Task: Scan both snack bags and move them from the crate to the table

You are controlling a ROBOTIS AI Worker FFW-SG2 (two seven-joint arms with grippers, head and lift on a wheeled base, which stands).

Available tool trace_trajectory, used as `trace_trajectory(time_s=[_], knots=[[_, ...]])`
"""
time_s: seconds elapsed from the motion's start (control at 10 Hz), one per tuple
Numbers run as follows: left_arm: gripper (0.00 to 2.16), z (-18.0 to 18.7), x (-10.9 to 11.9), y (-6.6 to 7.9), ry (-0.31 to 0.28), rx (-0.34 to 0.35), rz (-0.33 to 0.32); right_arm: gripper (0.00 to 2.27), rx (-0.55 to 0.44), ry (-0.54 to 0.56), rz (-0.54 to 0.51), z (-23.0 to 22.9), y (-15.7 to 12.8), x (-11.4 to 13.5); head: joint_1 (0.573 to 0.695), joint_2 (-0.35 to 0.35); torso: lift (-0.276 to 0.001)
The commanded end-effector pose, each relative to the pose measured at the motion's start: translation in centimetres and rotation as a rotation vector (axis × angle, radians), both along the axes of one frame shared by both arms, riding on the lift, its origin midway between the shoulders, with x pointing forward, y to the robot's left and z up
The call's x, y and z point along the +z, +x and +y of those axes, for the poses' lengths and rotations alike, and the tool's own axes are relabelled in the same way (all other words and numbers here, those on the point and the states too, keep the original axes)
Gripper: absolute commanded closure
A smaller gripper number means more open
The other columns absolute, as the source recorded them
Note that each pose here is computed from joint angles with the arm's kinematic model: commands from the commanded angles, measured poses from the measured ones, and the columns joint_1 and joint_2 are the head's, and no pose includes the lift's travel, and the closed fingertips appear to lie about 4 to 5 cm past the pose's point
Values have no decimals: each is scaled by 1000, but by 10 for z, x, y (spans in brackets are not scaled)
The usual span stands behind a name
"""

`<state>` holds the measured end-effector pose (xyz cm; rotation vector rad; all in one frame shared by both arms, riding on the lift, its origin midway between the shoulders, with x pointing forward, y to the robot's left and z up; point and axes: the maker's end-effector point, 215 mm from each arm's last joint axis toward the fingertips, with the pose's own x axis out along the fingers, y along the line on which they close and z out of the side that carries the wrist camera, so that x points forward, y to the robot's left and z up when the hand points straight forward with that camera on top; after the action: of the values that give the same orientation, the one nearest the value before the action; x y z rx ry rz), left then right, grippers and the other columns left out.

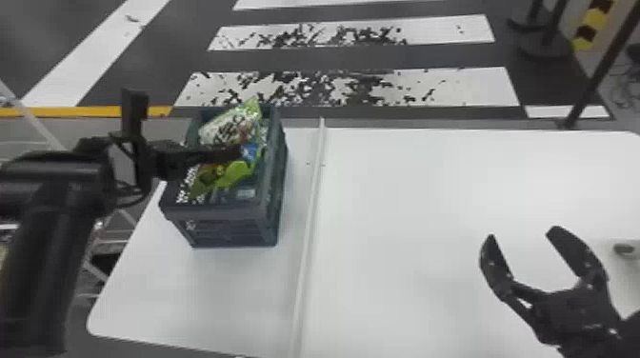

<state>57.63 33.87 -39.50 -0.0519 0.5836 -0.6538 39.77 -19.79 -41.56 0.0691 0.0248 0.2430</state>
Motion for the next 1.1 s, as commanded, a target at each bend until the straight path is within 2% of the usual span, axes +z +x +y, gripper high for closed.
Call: trace_trajectory(time_s=[0.0, 0.2, 0.4, 0.6, 0.7, 1.0], knots=[[2138, 0, 22, 2, -95, 11, -41, 80, -1, 0, 4, 0, 0, -1, 695, 160, -88], [2138, -6, 56, -2, -193, 21, -93, 80, 0, 1, 4, 0, 0, -1, 695, 159, -88], [2138, -37, 88, -16, -245, 4, -115, 80, 1, 3, 1, 2, 0, 1, 695, 154, -88], [2138, -86, 111, -31, -253, -38, -134, 83, -2, 5, -4, 2, -1, 3, 695, 114, -88], [2142, -123, 121, -38, -253, -74, -149, 83, -7, 5, -8, 1, -1, 4, 695, 98, -88], [2142, -233, 91, -67, -235, -201, -61, 83, -72, 0, -40, -17, 3, 16, 695, -45, -88]])
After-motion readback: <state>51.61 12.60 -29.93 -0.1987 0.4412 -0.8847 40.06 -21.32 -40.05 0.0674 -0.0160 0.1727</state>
